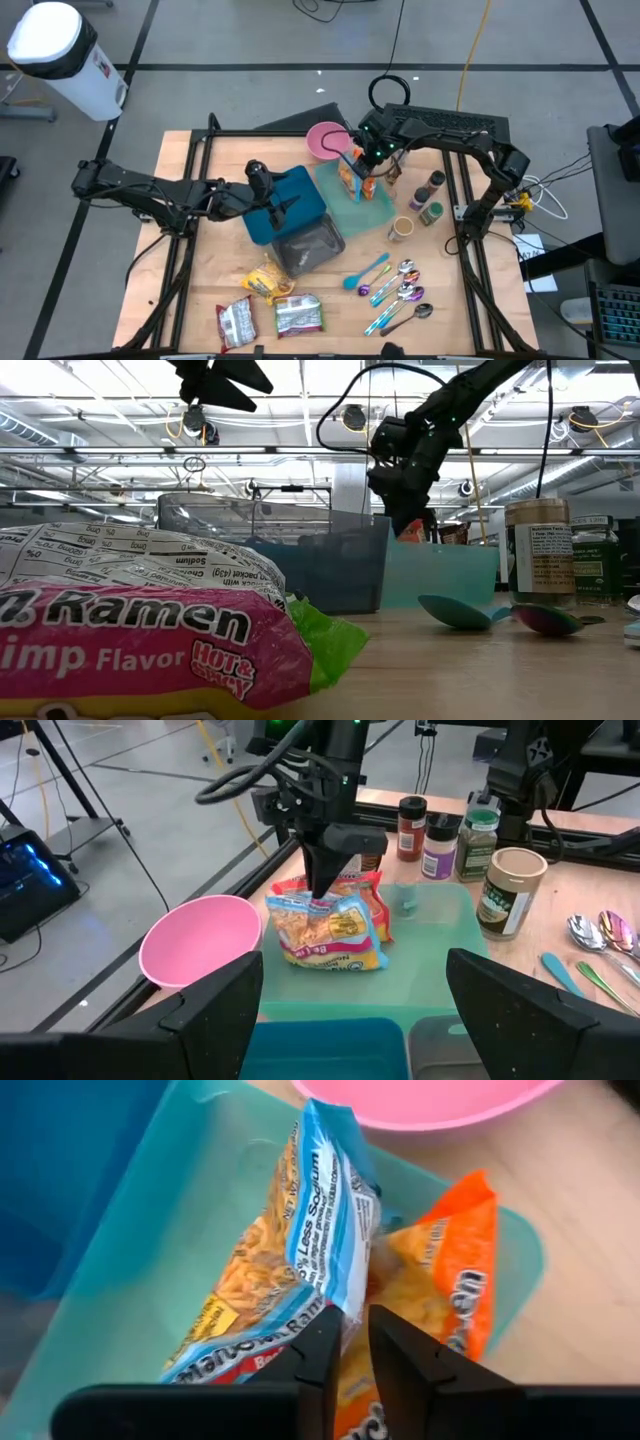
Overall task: Pick & Place Food Item
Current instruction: Put the blue noodle pack into the green bin, then put the yellow noodle pack into the green bin
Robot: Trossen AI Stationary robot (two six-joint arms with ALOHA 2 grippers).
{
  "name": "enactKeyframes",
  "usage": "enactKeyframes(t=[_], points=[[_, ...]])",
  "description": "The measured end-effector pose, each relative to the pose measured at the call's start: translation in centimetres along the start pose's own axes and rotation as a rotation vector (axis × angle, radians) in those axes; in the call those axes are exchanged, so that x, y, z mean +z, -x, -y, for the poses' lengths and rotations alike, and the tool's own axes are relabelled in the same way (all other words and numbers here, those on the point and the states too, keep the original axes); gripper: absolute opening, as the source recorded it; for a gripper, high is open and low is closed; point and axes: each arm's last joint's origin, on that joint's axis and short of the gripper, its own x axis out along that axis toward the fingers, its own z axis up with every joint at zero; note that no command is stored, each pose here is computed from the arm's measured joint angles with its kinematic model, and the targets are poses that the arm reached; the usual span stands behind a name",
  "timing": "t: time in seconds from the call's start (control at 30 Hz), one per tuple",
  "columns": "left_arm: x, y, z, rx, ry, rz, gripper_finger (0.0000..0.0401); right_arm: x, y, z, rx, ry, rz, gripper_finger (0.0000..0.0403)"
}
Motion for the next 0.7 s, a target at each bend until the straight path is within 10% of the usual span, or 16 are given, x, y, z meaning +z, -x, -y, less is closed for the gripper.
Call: enactKeyframes(t=[0.7], points=[[0.0, 0.0, 0.0, 0.000, -0.001, -0.001, 0.0324, 0.6, 3.5, -0.6, -0.061, 0.095, 0.145, 0.0190]])
